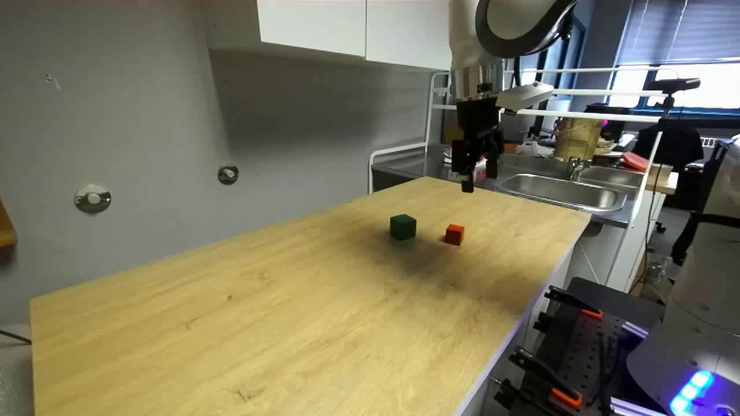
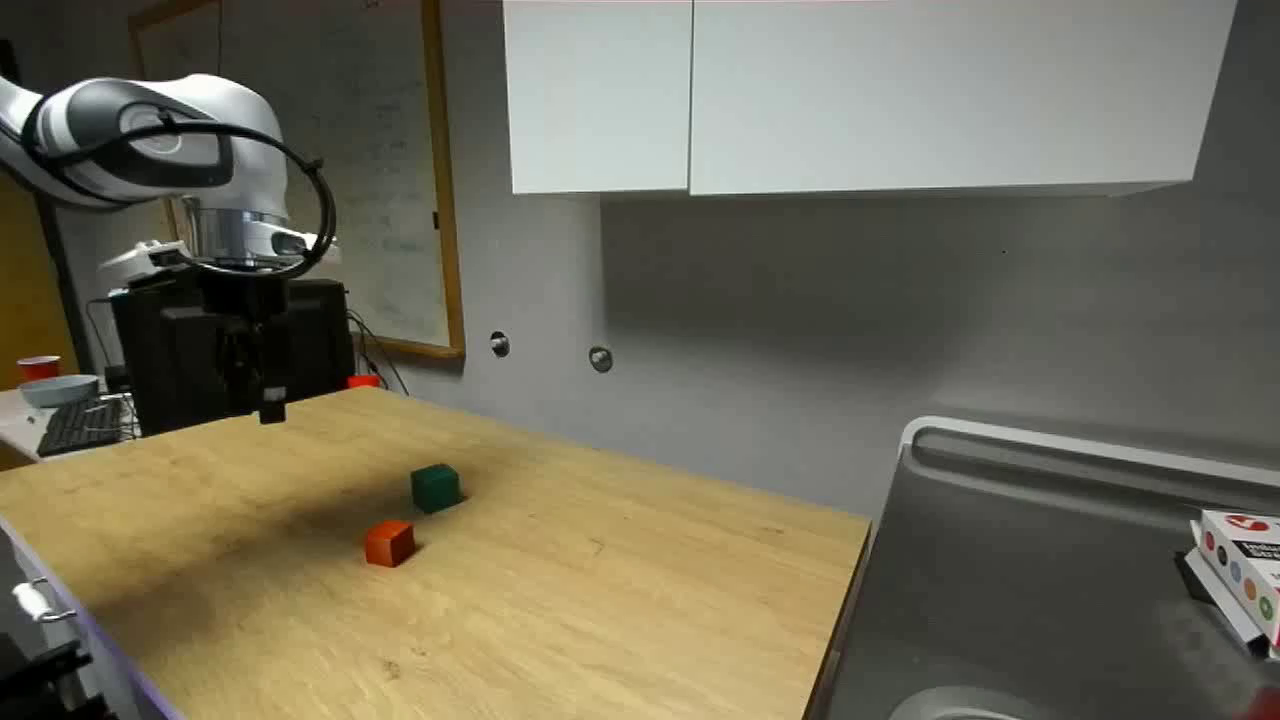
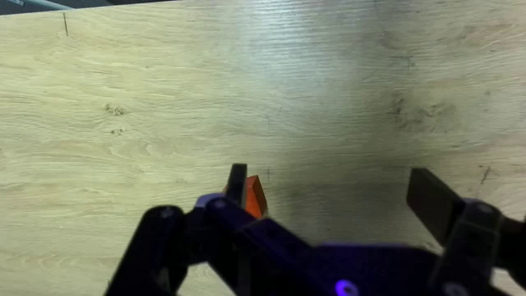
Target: Put the orange block on top of the green block
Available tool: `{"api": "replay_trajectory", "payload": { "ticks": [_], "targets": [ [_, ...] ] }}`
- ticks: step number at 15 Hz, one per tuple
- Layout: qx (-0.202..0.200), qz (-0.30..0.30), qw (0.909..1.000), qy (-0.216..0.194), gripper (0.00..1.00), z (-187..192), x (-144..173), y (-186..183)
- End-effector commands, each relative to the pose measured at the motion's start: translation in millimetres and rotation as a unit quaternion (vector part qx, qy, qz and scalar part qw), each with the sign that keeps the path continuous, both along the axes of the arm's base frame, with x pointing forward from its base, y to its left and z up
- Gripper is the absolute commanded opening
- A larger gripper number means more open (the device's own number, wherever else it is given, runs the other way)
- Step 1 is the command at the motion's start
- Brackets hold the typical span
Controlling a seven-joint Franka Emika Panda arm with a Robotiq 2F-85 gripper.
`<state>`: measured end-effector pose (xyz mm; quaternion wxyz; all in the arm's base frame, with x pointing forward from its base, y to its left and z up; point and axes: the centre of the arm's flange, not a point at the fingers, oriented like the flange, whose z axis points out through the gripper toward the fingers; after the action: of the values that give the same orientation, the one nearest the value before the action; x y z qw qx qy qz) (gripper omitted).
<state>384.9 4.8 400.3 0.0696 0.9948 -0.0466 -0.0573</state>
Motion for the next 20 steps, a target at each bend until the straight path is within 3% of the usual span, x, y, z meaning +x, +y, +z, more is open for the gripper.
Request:
{"api": "replay_trajectory", "payload": {
  "ticks": [1, 11, 20],
  "targets": [
    [0.000, 0.000, 1.0000, 0.000, 1.00, -0.2, 0.0, 0.0],
    [0.003, -0.014, 0.9999, -0.005, 1.00, -4.6, 6.3, -7.0],
    [0.090, -0.033, 0.9949, -0.033, 1.00, -38.7, 44.2, -64.7]
  ]
}}
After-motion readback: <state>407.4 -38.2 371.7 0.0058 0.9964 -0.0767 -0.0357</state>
